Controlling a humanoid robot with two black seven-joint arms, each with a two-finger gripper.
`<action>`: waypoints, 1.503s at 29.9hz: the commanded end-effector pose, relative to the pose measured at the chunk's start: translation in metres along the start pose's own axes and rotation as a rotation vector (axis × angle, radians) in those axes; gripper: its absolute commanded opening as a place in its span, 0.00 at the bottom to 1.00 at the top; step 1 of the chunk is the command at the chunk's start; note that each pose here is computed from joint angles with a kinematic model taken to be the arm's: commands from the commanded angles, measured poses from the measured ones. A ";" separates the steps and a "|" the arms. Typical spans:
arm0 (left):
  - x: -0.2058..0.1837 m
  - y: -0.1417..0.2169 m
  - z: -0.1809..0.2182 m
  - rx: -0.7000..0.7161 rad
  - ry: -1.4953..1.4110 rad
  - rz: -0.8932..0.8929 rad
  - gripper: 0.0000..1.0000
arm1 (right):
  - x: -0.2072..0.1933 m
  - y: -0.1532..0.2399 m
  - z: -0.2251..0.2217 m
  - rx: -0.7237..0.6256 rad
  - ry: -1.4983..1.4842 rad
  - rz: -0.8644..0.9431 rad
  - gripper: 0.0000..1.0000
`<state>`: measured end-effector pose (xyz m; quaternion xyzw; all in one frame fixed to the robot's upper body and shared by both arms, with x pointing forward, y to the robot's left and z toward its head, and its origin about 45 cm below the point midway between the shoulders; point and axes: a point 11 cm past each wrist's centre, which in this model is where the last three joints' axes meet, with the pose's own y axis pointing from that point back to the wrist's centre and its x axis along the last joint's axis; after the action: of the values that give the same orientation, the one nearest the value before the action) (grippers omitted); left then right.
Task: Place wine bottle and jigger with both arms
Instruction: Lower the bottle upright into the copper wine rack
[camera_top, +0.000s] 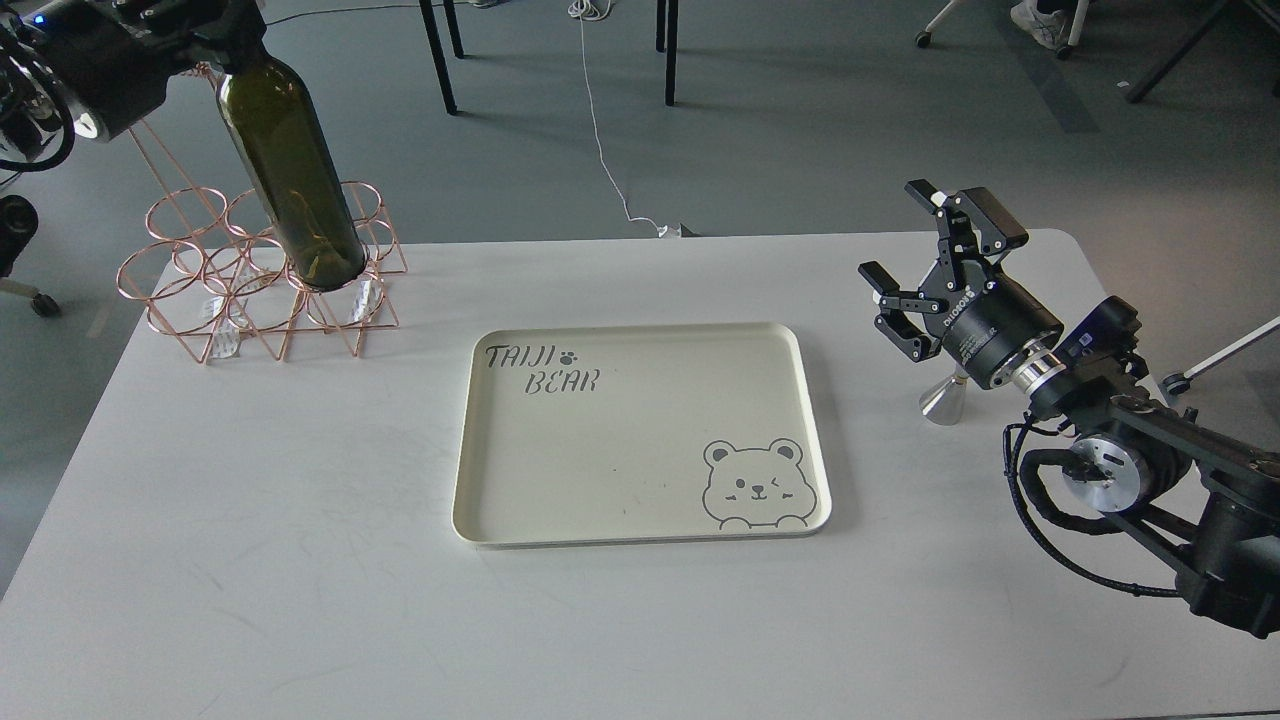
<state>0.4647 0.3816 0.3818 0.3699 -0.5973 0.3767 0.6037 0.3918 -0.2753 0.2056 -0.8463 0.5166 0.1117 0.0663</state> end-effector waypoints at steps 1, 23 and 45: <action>-0.006 0.000 0.001 -0.002 -0.001 -0.013 0.26 | 0.000 0.000 0.000 0.000 0.001 0.001 0.98; -0.039 0.005 0.000 0.013 0.033 -0.042 0.27 | -0.001 0.005 0.007 -0.014 -0.006 0.006 0.98; -0.064 0.008 -0.015 0.081 0.073 -0.081 0.32 | -0.002 0.005 0.008 -0.017 0.006 -0.002 0.98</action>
<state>0.4632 0.3961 0.3175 0.4018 -0.5460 0.3868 0.6252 0.3852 -0.2740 0.1986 -0.8475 0.5152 0.1136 0.0578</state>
